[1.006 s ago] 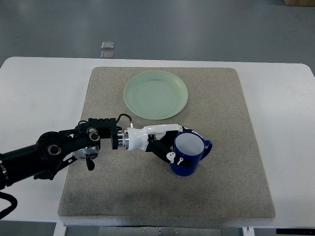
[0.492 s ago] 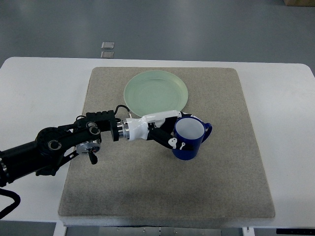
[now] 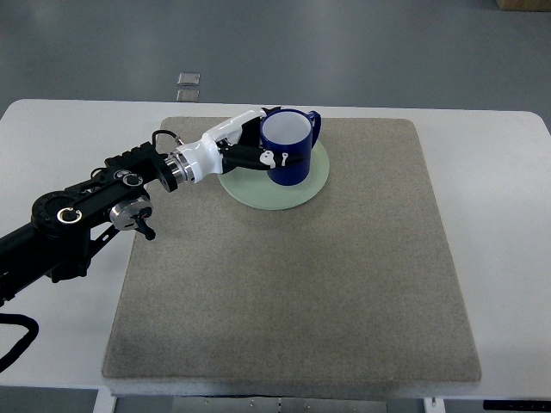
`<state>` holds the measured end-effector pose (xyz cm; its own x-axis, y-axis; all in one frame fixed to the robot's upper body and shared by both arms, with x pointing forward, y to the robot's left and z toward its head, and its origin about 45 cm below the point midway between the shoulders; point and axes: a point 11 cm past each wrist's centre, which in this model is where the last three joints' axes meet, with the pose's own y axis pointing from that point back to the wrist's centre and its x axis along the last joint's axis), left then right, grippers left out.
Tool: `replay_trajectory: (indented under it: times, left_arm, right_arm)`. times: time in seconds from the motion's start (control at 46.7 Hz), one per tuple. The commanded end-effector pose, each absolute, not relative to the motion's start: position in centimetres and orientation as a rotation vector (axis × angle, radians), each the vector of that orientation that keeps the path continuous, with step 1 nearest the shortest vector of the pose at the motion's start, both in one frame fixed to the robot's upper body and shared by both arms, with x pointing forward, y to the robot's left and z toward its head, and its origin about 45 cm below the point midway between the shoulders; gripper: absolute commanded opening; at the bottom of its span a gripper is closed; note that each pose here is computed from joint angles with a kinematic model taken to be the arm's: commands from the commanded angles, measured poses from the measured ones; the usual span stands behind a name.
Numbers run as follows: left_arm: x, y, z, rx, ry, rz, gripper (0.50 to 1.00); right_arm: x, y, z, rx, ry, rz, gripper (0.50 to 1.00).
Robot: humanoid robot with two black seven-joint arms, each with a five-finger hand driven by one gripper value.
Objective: Place cup left of plate with left hand
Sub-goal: 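Lift the blue mug over the plate and carry it beside the plate, then lower the blue mug onto the mat and open the left hand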
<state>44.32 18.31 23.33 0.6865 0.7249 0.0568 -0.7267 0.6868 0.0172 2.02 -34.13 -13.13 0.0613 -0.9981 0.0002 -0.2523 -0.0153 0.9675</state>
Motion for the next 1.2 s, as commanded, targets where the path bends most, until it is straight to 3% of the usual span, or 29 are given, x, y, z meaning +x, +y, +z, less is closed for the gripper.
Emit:
replay_trajectory:
  times: [0.0, 0.235, 0.407, 1.177]
  left_arm:
    - [45.3, 21.1, 24.0, 0.036, -0.057, 0.885, 0.726]
    - [46.1, 28.6, 24.2, 0.090, -0.087, 1.035, 0.726]
    - [45.5, 31.5, 23.6, 0.104, -0.106, 1.083, 0.739]
    - [41.9, 33.9, 17.6, 0.128, -0.043, 1.140, 0.743]
  right_arm:
    - [2.0, -34.1, -13.1, 1.429, -1.344, -1.037, 0.932]
    - [2.1, -34.1, -13.1, 1.429, -1.344, -1.037, 0.932]
    - [2.1, -34.1, -13.1, 1.430, -1.345, -1.036, 0.932]
    - [2.1, -34.1, -13.1, 1.429, -1.344, -1.037, 0.932]
